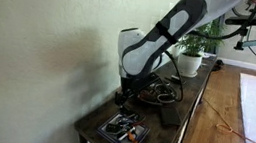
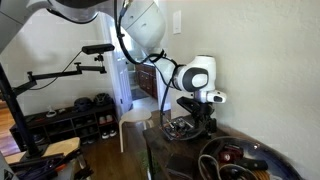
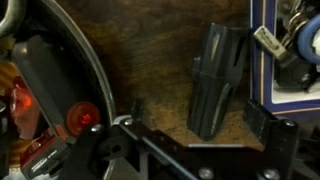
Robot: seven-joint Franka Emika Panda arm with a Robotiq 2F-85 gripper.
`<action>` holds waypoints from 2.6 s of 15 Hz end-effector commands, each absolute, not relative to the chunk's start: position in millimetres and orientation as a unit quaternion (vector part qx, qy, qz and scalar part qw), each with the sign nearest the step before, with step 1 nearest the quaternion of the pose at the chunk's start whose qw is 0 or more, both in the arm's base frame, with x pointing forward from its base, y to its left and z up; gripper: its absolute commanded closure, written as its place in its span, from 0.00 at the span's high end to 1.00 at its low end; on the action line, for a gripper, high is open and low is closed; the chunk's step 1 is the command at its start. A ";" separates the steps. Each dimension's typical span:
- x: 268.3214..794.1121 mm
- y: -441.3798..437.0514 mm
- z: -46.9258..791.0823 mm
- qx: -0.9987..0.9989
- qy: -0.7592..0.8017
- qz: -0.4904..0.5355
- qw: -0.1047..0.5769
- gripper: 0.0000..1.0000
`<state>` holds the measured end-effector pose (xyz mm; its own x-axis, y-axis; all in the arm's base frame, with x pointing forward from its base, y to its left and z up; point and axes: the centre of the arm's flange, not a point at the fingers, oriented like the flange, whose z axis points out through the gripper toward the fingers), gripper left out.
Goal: Move the object into the black tray
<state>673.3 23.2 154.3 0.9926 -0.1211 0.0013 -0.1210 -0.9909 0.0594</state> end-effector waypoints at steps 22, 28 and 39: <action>644.0 29.4 185.7 0.997 -0.071 -0.018 -0.005 0.16; 634.7 23.3 226.9 0.997 -0.076 0.004 0.003 0.16; 641.5 -40.5 257.5 0.991 -0.124 0.035 0.023 0.16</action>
<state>651.8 -22.6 247.6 0.9750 -0.2138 0.0610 -0.2157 -0.9760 0.0279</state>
